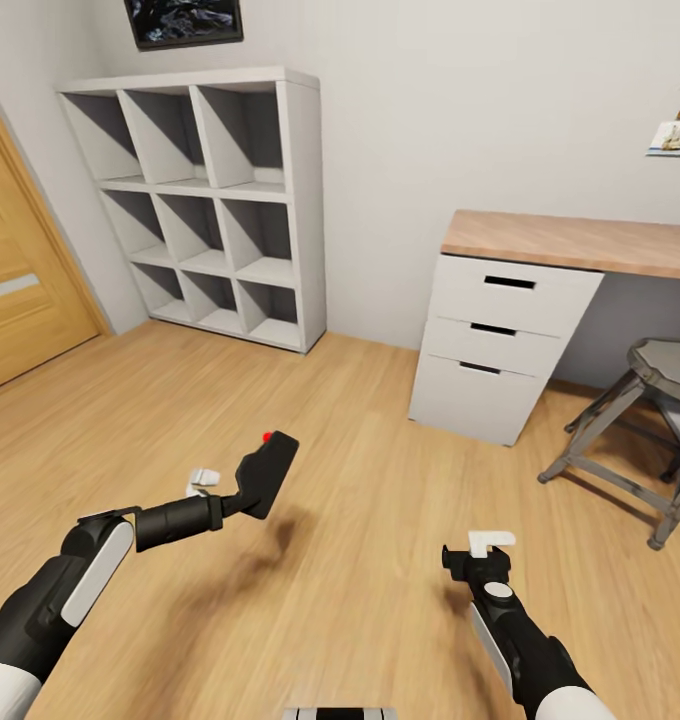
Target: Attach the digital camera to the camera tripod in the bedroom.
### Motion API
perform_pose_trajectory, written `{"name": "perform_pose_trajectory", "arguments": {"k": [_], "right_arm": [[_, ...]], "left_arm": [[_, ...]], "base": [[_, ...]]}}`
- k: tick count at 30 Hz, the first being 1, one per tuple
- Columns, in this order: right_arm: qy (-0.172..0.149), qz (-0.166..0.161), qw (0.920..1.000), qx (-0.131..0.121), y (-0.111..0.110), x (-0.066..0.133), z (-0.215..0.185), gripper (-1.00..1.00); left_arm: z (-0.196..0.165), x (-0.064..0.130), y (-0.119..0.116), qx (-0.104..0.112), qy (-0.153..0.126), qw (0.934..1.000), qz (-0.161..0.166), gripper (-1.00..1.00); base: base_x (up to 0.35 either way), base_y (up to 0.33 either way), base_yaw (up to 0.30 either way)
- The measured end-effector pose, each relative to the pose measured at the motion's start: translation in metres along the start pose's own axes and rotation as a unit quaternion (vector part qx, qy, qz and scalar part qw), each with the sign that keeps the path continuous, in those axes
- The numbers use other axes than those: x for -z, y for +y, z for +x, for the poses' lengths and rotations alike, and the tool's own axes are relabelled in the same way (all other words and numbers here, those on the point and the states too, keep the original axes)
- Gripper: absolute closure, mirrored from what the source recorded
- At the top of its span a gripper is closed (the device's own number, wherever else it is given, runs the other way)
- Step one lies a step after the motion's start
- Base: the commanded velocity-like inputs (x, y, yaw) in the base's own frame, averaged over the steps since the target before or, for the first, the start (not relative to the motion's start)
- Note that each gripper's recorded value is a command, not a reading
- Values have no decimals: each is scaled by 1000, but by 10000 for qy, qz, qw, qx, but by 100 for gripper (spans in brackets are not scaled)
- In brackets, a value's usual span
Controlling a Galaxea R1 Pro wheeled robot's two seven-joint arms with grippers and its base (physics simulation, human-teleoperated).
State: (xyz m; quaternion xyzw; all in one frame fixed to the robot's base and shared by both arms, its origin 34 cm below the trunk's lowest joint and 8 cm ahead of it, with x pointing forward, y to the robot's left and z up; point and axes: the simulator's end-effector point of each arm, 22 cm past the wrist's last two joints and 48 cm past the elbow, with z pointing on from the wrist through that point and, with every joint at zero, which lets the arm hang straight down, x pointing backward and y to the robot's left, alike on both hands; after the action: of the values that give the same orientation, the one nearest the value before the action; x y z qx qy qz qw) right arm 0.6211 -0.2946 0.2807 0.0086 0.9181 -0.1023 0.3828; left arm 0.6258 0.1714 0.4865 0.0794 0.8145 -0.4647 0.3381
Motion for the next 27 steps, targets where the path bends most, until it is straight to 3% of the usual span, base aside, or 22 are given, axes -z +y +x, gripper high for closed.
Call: {"name": "perform_pose_trajectory", "arguments": {"k": [7, 11, 15, 20, 27], "right_arm": [[-128, 30, 9999, -30, -3, 7, -15, -100], [-209, 73, 9997, -49, -6, 11, -24, -100], [-289, 89, 9995, -61, -9, 15, -33, -100], [-430, 106, 9990, -88, -11, 21, -46, -100], [-619, 167, 9979, -136, -16, 30, -65, -100]], "left_arm": [[-2, 5, -4, -310, 117, 9993, -166, 100], [3, 8, 1, -703, 367, 9958, -455, 100], [4, 12, 5, -958, 515, 9918, -674, 100], [2, 15, 4, -1172, 598, 9879, -821, 100], [-6, 19, -6, -1316, 553, 9861, -847, 100]], "base": [[0, 0, 0], [0, 0, 0], [0, 0, 0], [0, 0, 0], [0, 0, 0]]}}
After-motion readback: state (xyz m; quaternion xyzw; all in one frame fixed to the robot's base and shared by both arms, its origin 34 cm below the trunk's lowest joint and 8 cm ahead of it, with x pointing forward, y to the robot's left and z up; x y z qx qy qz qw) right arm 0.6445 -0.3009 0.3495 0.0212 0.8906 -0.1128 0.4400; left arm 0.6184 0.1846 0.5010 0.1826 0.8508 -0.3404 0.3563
